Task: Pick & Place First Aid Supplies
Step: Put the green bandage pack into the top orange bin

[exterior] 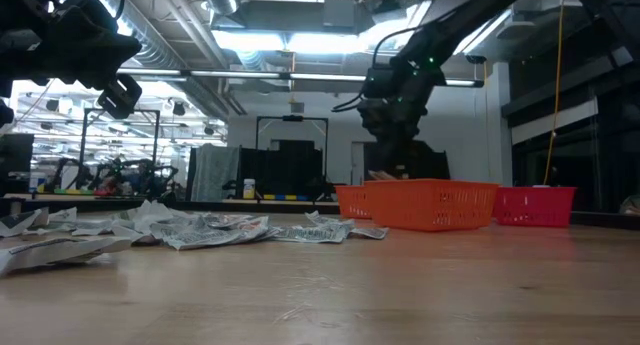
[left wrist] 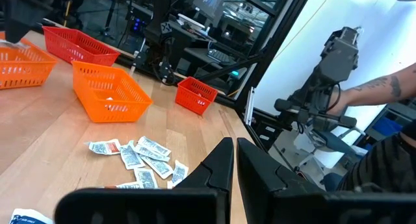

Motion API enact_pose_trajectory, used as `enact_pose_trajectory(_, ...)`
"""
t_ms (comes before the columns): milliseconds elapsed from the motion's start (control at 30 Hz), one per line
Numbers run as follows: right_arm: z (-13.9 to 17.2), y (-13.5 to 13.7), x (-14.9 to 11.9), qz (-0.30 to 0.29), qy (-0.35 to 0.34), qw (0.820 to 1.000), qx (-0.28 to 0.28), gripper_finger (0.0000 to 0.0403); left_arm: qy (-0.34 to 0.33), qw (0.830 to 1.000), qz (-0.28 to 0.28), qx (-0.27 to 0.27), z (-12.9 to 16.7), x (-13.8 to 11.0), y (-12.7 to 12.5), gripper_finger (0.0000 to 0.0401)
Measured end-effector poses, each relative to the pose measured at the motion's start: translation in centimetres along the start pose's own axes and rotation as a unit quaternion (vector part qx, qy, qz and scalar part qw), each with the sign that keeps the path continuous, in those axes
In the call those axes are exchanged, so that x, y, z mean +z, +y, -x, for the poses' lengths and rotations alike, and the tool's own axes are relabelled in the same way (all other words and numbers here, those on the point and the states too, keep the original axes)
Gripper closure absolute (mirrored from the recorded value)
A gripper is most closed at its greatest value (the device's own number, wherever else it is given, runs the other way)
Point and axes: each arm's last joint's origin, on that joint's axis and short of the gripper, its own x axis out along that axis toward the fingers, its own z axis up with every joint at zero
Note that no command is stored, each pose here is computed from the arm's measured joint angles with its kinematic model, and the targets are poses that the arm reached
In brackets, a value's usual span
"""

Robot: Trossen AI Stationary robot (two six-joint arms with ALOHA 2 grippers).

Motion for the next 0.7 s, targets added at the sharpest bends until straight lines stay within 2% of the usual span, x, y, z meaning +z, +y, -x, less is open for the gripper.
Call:
enact_pose_trajectory(133, -0.01, 0.10, 0.20, 0.002, -0.010, 1.000, 0.003, 0.0400, 0.000, 1.000, 0.000, 0.000, 0.00, 0.00, 0.00, 0.0385)
enact_pose_trajectory(467, 0.01, 0.17, 0.53, 0.012, -0.026, 1.000, 0.007, 0.0360, 0.000, 1.000, 0.000, 0.000, 0.00, 0.00, 0.00, 0.0386)
enact_pose_trajectory(700, 0.02, 0.28, 0.59, 0.026, -0.027, 0.999, 0.023, 0.0300, 0.000, 1.000, 0.000, 0.000, 0.00, 0.00, 0.00, 0.0386)
